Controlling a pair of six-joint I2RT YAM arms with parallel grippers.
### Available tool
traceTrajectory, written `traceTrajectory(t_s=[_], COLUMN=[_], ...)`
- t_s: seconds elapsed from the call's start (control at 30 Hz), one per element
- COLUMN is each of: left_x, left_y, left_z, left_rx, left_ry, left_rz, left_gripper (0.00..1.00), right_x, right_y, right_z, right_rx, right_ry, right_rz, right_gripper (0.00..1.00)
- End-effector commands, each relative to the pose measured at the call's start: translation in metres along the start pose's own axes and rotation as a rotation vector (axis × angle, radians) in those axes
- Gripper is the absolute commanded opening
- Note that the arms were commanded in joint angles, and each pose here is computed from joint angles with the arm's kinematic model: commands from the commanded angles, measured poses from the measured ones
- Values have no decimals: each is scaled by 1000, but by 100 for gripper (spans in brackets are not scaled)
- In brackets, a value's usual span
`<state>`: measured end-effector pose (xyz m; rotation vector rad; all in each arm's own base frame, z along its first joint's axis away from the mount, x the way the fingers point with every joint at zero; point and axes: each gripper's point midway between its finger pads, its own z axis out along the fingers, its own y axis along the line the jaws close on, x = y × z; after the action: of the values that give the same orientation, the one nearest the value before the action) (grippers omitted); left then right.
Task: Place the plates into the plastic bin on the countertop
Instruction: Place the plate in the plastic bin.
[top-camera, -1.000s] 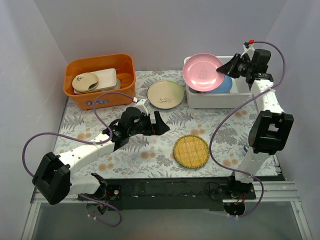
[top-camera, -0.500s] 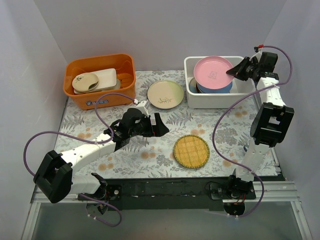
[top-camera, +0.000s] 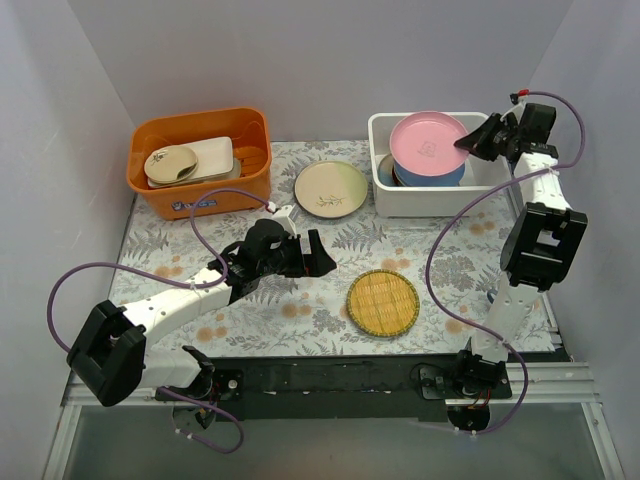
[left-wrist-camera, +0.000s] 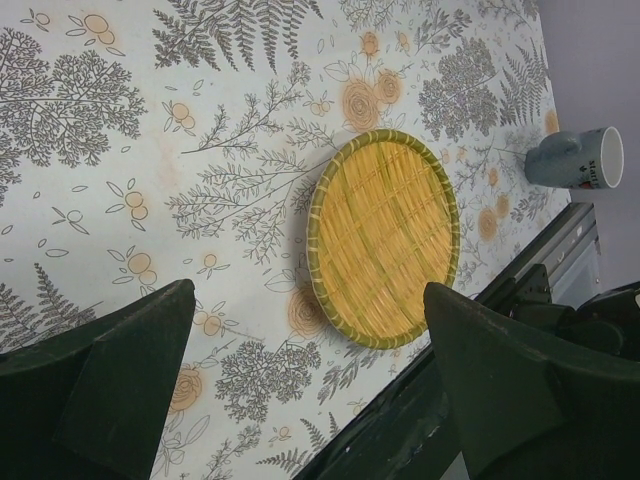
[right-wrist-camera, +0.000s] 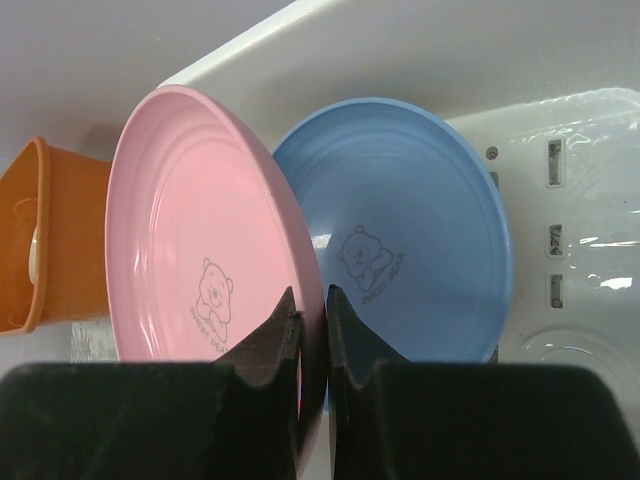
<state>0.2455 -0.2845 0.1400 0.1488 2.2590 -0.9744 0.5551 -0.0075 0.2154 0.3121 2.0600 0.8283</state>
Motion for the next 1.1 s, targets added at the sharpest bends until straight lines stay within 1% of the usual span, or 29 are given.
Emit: traceTrajectory(t_s=[0.0, 0.2, 0.27, 0.3, 0.37, 0.4, 0.47, 0.5, 0.57, 0.6, 0.63, 0.67, 0.7, 0.73, 0.8, 0.9, 1.07], left_x=[-5, -1, 0, 1, 0, 1, 2, 3, 6, 8, 9, 12, 14, 17, 22, 29, 34], left_y=[-4, -4, -4, -3, -2, -3, -4, -4, -3, -2, -2, -1, 0, 0, 2, 5, 3], left_z=[-5, -4, -4, -3, -3, -3, -1, 0, 3, 4, 5, 8, 9, 11, 16, 22, 26], left_rx=[14, 16, 14, 12, 8, 11, 17, 20, 18, 18, 19, 19, 19, 19, 18, 17, 40], left_ry=[-15, -1, 7, 12, 12, 14, 18, 23, 39, 46, 53, 70, 79, 91, 118, 152, 174], left_rz=[26, 23, 25, 24, 23, 22, 18, 17, 15, 13, 14, 13, 12, 11, 7, 4, -5], left_gripper=[98, 98, 98, 98, 98, 98, 98, 98, 98, 98, 98, 98, 98, 98, 98, 98, 98], right_x=[-17, -4, -3, -3, -2, -4, -4, -5, -7, -8, -9, -12, -19, -16, -24, -28, -28], right_y=[-1, -17, -21, -20, -21, -19, -16, -13, -13, -10, -8, -9, 0, -4, 5, 12, 20], right_z=[5, 15, 15, 16, 15, 13, 12, 10, 7, 2, 0, -3, -13, -15, -26, -33, -38], right_rx=[-13, 6, 22, 21, 26, 23, 21, 22, 38, 48, 56, 78, 79, 92, 100, 91, 68], right_ry=[-42, -15, -16, -16, -16, -25, -30, -33, -44, -57, -73, -96, -133, -145, -194, -215, -226], right_rz=[-7, 19, 19, 16, 16, 10, 0, -1, -12, -21, -30, -38, -54, -55, -76, -85, -82], right_gripper=[1, 13, 18, 23, 28, 35, 43, 50, 59, 69, 74, 83, 96, 98, 98, 98, 98])
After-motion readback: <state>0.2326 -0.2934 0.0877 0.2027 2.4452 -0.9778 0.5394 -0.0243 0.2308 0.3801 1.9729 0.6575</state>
